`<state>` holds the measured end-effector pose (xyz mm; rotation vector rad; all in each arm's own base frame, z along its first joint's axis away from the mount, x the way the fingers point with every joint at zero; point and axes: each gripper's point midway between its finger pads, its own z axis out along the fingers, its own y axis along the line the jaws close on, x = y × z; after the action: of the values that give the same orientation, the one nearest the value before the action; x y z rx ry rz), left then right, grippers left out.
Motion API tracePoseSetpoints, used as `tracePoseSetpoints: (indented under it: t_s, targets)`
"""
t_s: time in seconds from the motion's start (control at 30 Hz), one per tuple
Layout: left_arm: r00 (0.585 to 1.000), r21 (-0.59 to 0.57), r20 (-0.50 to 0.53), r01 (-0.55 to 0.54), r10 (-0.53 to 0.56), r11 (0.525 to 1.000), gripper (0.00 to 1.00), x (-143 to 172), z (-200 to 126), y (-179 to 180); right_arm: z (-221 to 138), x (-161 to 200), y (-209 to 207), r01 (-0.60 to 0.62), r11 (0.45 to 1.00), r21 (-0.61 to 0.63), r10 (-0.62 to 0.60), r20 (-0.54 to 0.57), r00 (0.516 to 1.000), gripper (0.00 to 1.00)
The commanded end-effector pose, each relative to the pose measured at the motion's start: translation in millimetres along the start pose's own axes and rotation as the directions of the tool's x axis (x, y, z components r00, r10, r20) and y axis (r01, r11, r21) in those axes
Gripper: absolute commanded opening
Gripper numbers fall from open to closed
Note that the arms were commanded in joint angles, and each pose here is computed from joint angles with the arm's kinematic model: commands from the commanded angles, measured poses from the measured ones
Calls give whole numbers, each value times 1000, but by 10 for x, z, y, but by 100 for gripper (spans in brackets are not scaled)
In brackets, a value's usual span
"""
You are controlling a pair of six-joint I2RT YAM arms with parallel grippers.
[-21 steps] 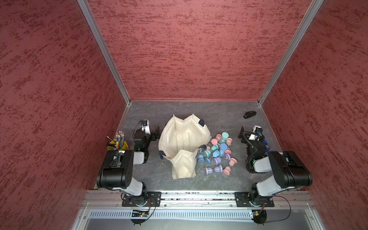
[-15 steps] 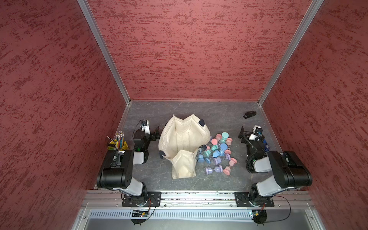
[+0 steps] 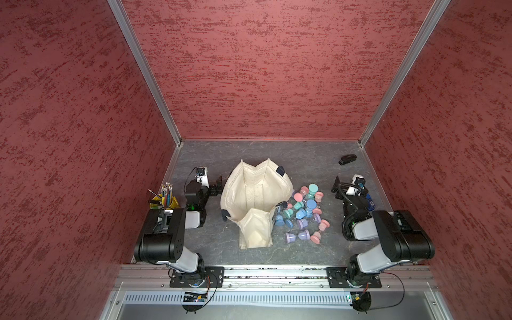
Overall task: Put the hourglass into the canvas bag
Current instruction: Pick up the hourglass from the center of the board.
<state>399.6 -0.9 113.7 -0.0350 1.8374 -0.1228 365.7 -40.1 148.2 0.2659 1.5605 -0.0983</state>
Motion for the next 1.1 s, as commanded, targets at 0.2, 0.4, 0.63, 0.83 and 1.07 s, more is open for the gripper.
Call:
tracePoseSetpoints:
  t_s: [0.2,0.4,0.63,0.83,1.07]
  targets:
    - [1000,-72,-6,5,-6,997,100,-64,30,117,19,-150,-58,-15,999,36,13,29,999,99]
    - [971,-337,-17,218,-238,916,100,-1036,-226,553,-26,-1613,-28,-322,943,88,311,116,943,99]
    - [920,-104,-205,318,-333,942,100,-1447,-635,-706,-343,-1618,225,-606,793,66,608,-150,779,99]
    - [930,45,-321,203,-178,978,100,-1275,-1181,-1573,-342,-1038,359,-333,874,354,472,-456,754,99]
    - [913,55,-378,189,-155,980,100,-1361,-1273,-1634,-265,-1190,559,-525,828,196,557,-398,729,99]
